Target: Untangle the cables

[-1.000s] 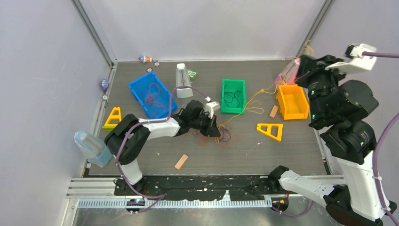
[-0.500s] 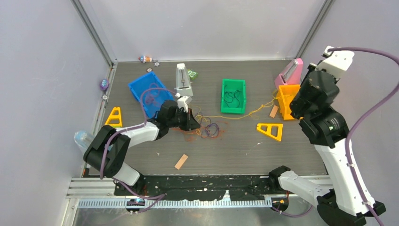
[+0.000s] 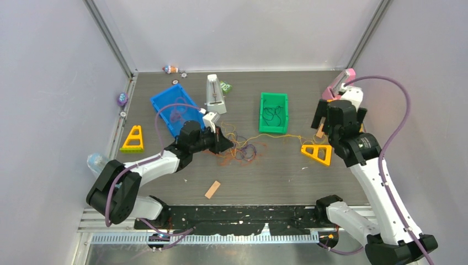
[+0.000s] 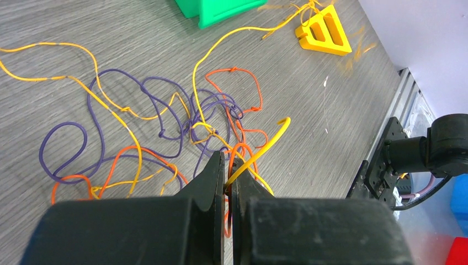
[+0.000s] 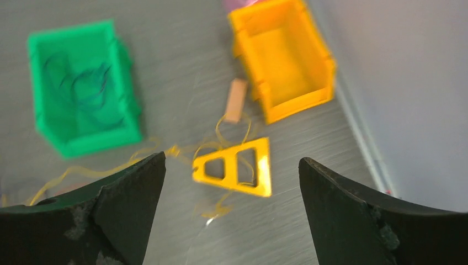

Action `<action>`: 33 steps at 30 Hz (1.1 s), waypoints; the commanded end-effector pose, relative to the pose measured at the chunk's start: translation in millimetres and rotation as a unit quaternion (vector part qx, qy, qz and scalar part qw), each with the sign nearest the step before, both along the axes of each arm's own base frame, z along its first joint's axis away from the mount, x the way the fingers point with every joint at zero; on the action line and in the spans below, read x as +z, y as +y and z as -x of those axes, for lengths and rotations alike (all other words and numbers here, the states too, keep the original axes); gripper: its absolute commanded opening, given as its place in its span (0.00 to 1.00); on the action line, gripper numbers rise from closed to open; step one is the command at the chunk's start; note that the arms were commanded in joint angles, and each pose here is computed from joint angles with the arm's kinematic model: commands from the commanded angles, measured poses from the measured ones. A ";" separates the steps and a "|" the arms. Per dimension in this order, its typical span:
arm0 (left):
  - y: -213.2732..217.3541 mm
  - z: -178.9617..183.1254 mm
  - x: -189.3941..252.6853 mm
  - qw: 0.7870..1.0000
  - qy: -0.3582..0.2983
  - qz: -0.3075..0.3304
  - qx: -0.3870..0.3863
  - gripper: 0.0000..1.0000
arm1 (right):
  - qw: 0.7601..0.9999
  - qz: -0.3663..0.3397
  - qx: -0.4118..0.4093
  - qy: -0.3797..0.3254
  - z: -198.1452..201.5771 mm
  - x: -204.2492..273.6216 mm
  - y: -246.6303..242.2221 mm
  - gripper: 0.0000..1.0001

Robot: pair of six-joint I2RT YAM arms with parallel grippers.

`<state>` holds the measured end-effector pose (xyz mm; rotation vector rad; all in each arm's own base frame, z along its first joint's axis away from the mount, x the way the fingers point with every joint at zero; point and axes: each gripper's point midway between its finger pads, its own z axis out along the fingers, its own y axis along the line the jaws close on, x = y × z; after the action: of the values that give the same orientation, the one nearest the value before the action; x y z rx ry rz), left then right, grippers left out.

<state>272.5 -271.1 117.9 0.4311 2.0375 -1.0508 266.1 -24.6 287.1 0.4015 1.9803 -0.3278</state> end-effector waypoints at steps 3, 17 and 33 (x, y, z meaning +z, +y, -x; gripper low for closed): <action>-11.6 -1.8 24.3 0.998 -0.047 0.027 -0.027 0.00 | 0.953 -0.121 0.272 0.064 -1.5 -50.2 107.4 0.98; -5.7 -6.3 18.1 0.999 -0.039 0.003 -0.009 0.00 | 0.956 0.049 0.228 0.178 -45.6 -142.6 147.3 0.96; -4.2 -8.1 15.6 0.999 -0.035 -0.006 -0.004 0.00 | 0.957 -0.067 0.167 0.227 -89.4 -231.9 115.8 0.96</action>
<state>269.1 -270.3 112.5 0.4642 2.0528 -1.0326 339.3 83.8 63.5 0.0021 2.4945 -0.2213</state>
